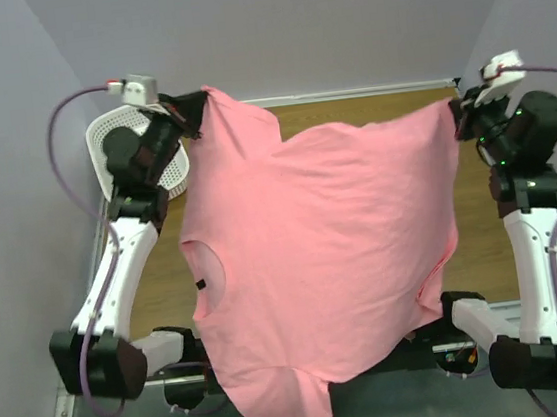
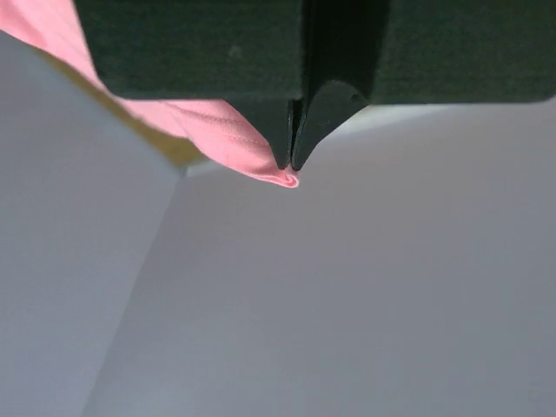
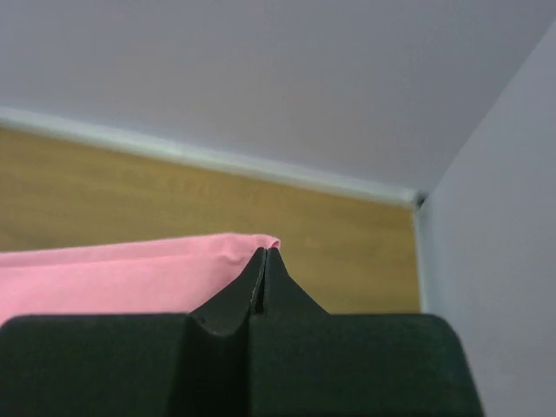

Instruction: Fold and stack the t-shirts

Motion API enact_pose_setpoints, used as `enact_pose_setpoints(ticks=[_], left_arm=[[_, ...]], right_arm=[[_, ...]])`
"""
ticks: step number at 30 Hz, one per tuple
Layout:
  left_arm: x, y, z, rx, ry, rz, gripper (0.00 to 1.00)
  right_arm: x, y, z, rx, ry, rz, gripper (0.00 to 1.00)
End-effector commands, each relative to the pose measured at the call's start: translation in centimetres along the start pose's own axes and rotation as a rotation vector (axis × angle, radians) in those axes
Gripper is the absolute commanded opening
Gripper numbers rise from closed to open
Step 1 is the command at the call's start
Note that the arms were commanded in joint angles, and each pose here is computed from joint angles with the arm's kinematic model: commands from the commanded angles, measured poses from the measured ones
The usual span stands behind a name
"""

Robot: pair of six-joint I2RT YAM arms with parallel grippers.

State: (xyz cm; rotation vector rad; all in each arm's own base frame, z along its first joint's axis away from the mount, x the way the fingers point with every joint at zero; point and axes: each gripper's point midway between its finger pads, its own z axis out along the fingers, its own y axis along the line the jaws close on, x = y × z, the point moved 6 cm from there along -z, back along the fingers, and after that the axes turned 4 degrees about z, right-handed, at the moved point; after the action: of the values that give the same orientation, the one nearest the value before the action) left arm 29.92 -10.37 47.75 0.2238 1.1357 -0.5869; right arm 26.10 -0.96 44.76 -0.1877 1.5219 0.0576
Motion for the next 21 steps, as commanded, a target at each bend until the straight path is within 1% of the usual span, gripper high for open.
enact_pose_setpoints(ticks=[1, 2, 3, 4, 5, 6, 7, 8, 9, 11, 12, 13, 15, 17, 21], left_arm=[[11.8, 3.5, 2.2, -0.008, 0.219, -0.091, 0.0], [14.1, 4.3, 2.6, -0.015, 0.267, -0.105, 0.0], [18.6, 5.7, 3.4, -0.026, 0.36, -0.135, 0.0], [20.8, 6.4, 3.8, -0.033, 0.406, -0.154, 0.0], [22.9, 7.2, 4.2, -0.042, 0.452, -0.168, 0.0], [26.9, 8.5, 5.1, -0.059, 0.542, -0.207, 0.0], [28.7, 9.2, 5.6, -0.072, 0.582, -0.226, 0.0], [30.5, 9.8, 6.1, -0.08, 0.619, -0.236, 0.0], [33.4, 11.1, 6.9, -0.115, 0.681, -0.258, 0.0], [35.4, 12.1, 7.5, -0.151, 0.716, -0.27, 0.0], [35.1, 12.7, 8.7, -0.168, 0.699, -0.259, 0.0], [36.6, 13.2, 8.8, -0.183, 0.718, -0.268, 0.0], [37.1, 14.2, 10.0, -0.209, 0.719, -0.269, 0.0], [37.3, 14.7, 10.7, -0.228, 0.722, -0.276, 0.0], [37.5, 15.9, 12.2, -0.23, 0.727, -0.277, 0.0]], right_arm=[[7.6, 0.4, 3.0, -0.07, 0.053, -0.005, 0.01], [12.4, 0.4, 4.9, -0.085, 0.109, 0.023, 0.01], [15.1, 0.4, 5.9, -0.102, 0.114, 0.026, 0.01], [16.7, 0.4, 6.8, -0.118, 0.13, 0.023, 0.01], [20.6, 0.0, 8.6, -0.12, 0.213, 0.046, 0.01], [22.2, -0.2, 9.6, -0.119, 0.237, 0.056, 0.01], [24.2, -0.5, 10.6, -0.117, 0.272, 0.061, 0.01], [24.5, -1.3, 12.2, -0.089, 0.252, 0.053, 0.01], [28.5, -1.6, 13.6, -0.089, 0.34, 0.076, 0.01], [30.4, -2.4, 15.4, -0.073, 0.376, 0.097, 0.0], [30.5, -2.8, 16.7, -0.073, 0.373, 0.103, 0.01], [32.4, -2.8, 17.4, -0.084, 0.409, 0.125, 0.01], [33.6, -3.1, 19.1, -0.088, 0.422, 0.155, 0.01], [34.5, -3.2, 20.0, -0.085, 0.449, 0.186, 0.0], [34.9, -3.9, 21.6, -0.06, 0.451, 0.202, 0.0]])
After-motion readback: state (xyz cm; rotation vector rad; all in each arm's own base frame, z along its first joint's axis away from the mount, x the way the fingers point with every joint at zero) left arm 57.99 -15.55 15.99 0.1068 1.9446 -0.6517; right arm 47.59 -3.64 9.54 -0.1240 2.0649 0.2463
